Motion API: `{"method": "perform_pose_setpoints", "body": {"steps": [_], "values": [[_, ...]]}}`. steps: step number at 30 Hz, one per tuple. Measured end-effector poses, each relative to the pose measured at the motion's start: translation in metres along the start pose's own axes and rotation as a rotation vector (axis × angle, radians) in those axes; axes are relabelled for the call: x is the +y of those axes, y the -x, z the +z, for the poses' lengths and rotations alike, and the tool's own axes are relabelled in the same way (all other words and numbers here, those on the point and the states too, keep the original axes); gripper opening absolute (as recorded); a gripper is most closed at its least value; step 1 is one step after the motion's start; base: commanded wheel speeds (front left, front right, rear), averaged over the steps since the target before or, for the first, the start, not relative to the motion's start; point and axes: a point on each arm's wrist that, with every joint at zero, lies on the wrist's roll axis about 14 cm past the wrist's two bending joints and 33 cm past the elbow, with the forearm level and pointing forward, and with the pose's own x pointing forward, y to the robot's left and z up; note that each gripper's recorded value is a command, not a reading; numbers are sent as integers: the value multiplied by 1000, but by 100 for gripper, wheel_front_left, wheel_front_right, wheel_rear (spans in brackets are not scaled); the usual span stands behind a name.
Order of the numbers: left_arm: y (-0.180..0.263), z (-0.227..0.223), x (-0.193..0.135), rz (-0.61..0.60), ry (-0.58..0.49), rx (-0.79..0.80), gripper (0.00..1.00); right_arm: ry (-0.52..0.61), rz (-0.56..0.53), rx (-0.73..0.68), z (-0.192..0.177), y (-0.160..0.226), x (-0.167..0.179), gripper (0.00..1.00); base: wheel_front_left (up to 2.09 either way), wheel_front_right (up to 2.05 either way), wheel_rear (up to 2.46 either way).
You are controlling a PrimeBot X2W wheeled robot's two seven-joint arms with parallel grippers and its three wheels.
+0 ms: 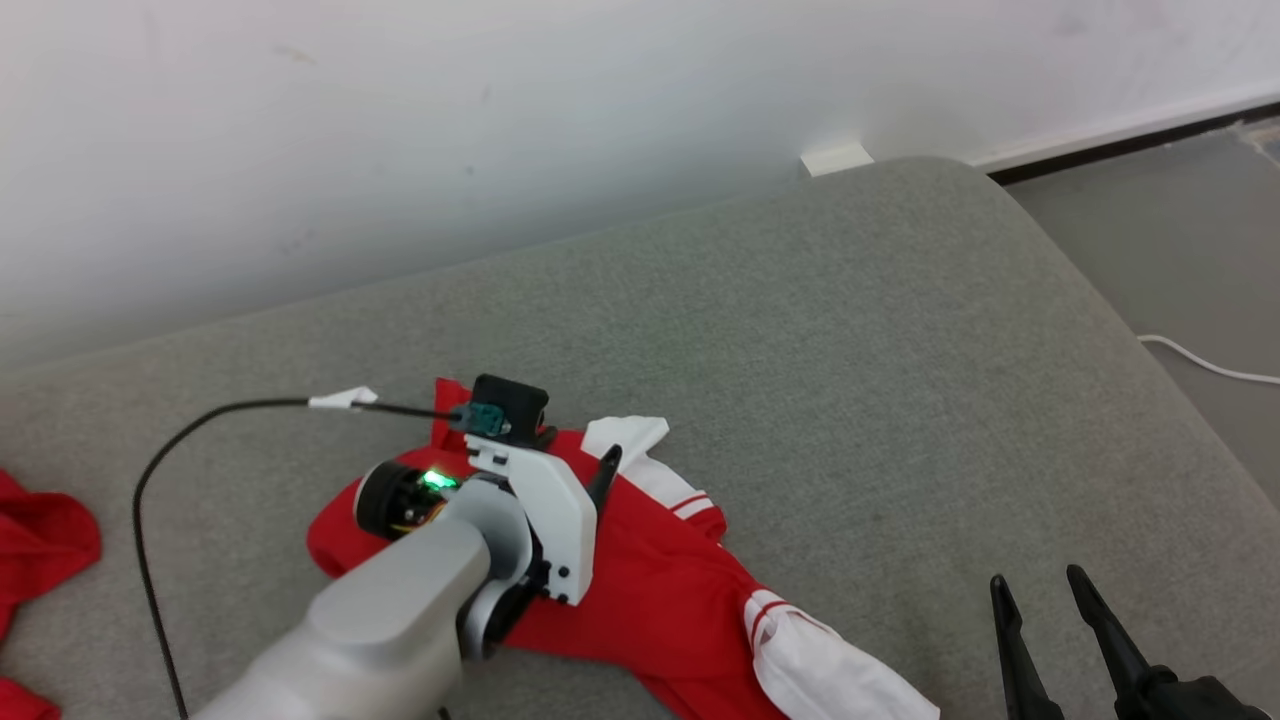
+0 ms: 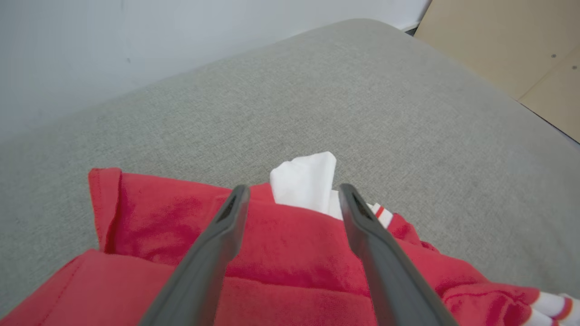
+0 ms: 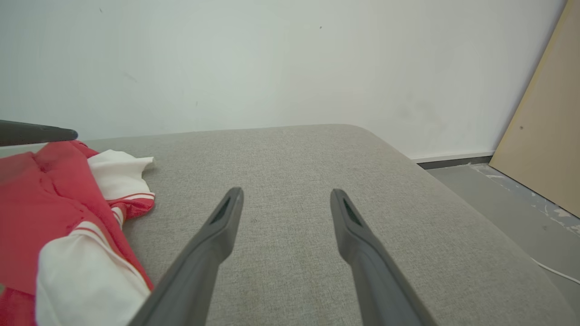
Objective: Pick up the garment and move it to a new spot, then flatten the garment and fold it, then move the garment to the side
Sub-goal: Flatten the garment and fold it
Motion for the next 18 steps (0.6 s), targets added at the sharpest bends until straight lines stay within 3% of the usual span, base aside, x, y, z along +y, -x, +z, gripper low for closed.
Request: {"method": "perform_pose_setpoints", "body": {"steps": [8,14,15,16,18], "values": [[-18,-43,20,-21,-126,290,100,6,-37,33,-8,1,-9,100,0,0,0],[-14,-76,4,-117,-106,457,100,10,-49,45,-11,1,-12,100,0,0,0],[-13,-80,3,-121,-104,476,23,10,-49,45,-11,1,-12,100,0,0,0],[-11,-83,1,-130,-103,497,0,10,-47,44,-10,0,-11,100,0,0,0],[-10,-86,-1,-142,-92,509,0,11,-43,41,-9,-2,-10,100,0,0,0]]}}
